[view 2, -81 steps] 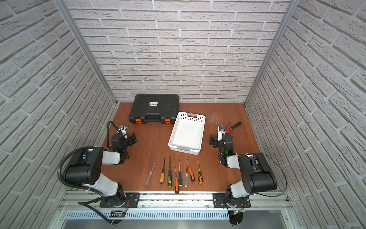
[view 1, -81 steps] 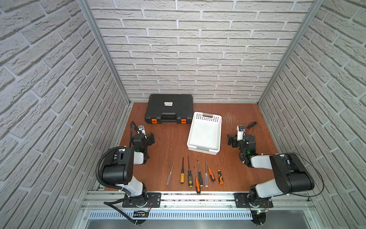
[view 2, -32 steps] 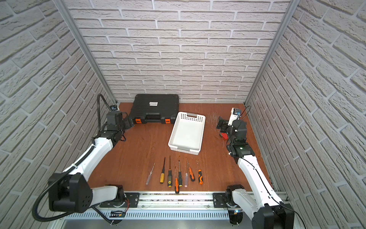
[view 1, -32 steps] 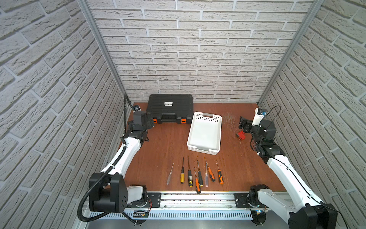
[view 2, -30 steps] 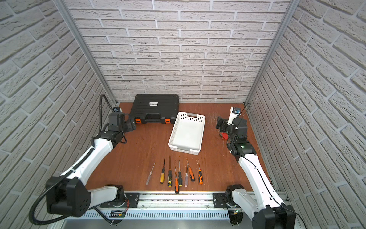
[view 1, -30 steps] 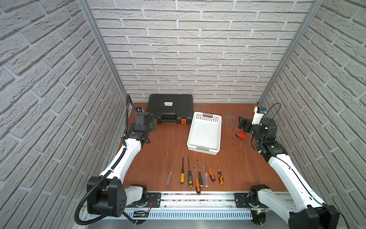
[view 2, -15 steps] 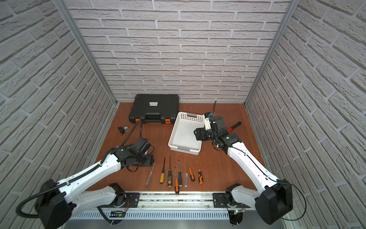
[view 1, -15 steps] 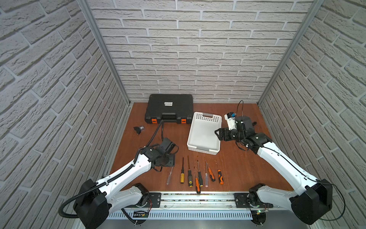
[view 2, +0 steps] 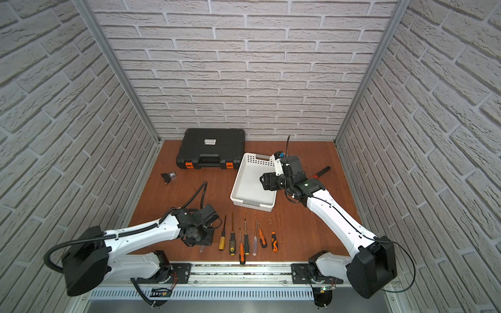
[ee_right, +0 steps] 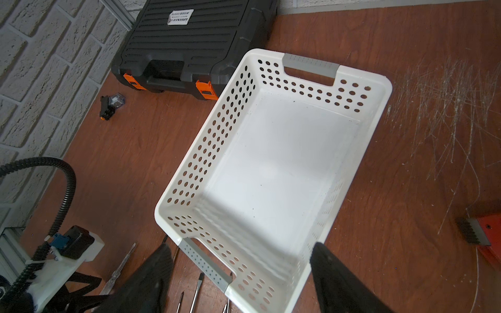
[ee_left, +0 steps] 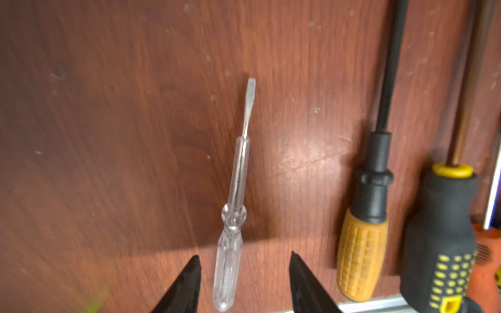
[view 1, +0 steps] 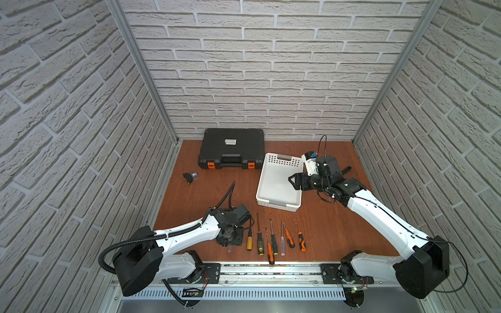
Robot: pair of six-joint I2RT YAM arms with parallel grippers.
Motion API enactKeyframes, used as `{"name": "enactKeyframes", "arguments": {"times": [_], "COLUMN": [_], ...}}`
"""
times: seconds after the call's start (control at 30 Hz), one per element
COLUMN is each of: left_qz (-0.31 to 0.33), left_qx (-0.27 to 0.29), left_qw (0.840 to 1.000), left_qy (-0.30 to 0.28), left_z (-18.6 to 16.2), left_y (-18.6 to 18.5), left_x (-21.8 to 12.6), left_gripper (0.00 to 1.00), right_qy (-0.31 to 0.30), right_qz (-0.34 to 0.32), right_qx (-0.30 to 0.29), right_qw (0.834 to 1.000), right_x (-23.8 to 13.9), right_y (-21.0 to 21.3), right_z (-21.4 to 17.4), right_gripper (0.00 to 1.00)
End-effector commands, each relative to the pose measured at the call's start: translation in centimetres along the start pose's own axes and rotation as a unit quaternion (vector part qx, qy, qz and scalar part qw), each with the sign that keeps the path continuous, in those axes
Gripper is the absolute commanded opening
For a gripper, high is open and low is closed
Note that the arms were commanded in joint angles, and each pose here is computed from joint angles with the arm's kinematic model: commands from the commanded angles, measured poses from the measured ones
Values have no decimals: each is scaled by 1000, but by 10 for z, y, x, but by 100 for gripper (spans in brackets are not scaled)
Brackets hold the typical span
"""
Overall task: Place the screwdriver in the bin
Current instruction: 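Reach the left gripper to the clear screwdriver while the right arm nears the basket, then grasp the clear screwdriver with the left gripper and lift it over the basket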
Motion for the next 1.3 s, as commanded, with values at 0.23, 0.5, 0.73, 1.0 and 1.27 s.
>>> {"name": "enactKeyframes", "arguments": {"times": [0.23, 0.5, 0.73, 1.0, 1.27], "left_qz": [-2, 12, -10, -107, -129], "left_qx": [-19, -21, 1, 73, 143], "left_qw": [1000, 1000, 999, 987, 973], "left_qy": [16, 19, -42, -90, -127], "left_z": [-11, -6, 27, 97, 185], "left_y": [4, 2, -15, -76, -137], "left_x": [18, 19, -34, -115, -121], "left_gripper": [31, 0, 0, 0, 0], "right_qy": [-16, -11, -17, -15, -42], "right_qz": [19, 21, 12, 18, -12], "right_qx": [3, 3, -6, -5, -22], "right_qw": [1000, 1000, 1000, 1000, 999], "right_x": [5, 8, 3, 4, -22], "right_y": [9, 9, 7, 6, 0], "right_z": [10, 8, 9, 3, 4], "right_gripper": [80, 79, 79, 78, 77]}}
Point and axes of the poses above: each gripper's point midway between its finger pads, its own x axis out along the fingers, its own y axis along the line the jaws close on, z = x × y, the point moved 3 cm from there along -x, back along the fingers, and after that the axes turned 2 degrees about -x, right-handed, at the moved point
